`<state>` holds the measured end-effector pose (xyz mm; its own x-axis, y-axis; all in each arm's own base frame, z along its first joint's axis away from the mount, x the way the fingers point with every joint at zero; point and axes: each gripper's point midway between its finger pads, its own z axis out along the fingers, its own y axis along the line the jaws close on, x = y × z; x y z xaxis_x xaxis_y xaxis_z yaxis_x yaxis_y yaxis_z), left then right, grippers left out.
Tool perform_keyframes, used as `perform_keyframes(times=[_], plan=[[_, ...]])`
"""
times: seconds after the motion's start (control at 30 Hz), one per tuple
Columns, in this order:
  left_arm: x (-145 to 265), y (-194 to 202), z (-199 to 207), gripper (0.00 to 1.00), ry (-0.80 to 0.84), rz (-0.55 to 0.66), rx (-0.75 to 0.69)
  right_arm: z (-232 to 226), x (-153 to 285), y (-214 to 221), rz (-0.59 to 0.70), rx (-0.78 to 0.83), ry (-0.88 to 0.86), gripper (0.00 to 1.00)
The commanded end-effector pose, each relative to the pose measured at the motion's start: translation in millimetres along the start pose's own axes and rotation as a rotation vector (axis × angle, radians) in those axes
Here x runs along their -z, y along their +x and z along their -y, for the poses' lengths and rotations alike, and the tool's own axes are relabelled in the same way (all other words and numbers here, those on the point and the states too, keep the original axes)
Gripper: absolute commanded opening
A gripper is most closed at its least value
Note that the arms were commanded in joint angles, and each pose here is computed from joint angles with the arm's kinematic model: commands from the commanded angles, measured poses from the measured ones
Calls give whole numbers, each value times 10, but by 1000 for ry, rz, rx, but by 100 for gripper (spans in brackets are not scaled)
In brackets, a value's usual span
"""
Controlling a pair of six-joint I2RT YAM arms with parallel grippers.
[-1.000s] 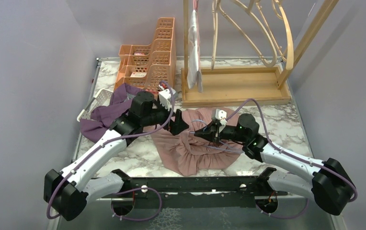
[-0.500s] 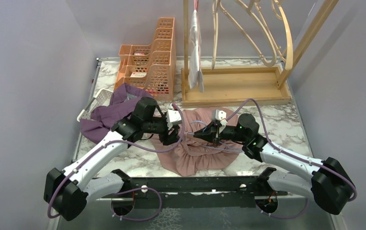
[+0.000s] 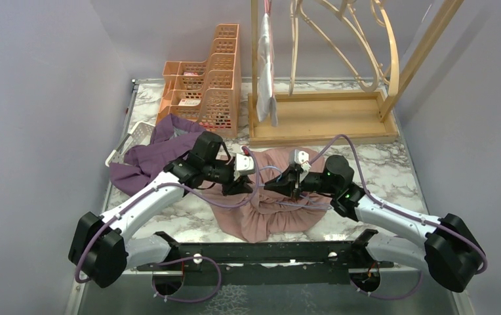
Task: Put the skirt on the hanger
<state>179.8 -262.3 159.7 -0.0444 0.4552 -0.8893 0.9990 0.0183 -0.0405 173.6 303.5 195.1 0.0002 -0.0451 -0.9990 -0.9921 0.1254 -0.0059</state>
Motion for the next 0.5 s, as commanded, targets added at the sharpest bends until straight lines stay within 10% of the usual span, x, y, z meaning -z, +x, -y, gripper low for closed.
perform_keyframes(times=[0.0,0.37,0.47], plan=[[-64,-271,188,25,137,119,-41,-10,-78,-327,87,58,-41,1],[-256,-173,170,26,115,88,-57,-50,-114,-460,124,57,-77,1],[-261,-169,134,2,94,79,-87,-56,-92,-471,119,61,-74,1]])
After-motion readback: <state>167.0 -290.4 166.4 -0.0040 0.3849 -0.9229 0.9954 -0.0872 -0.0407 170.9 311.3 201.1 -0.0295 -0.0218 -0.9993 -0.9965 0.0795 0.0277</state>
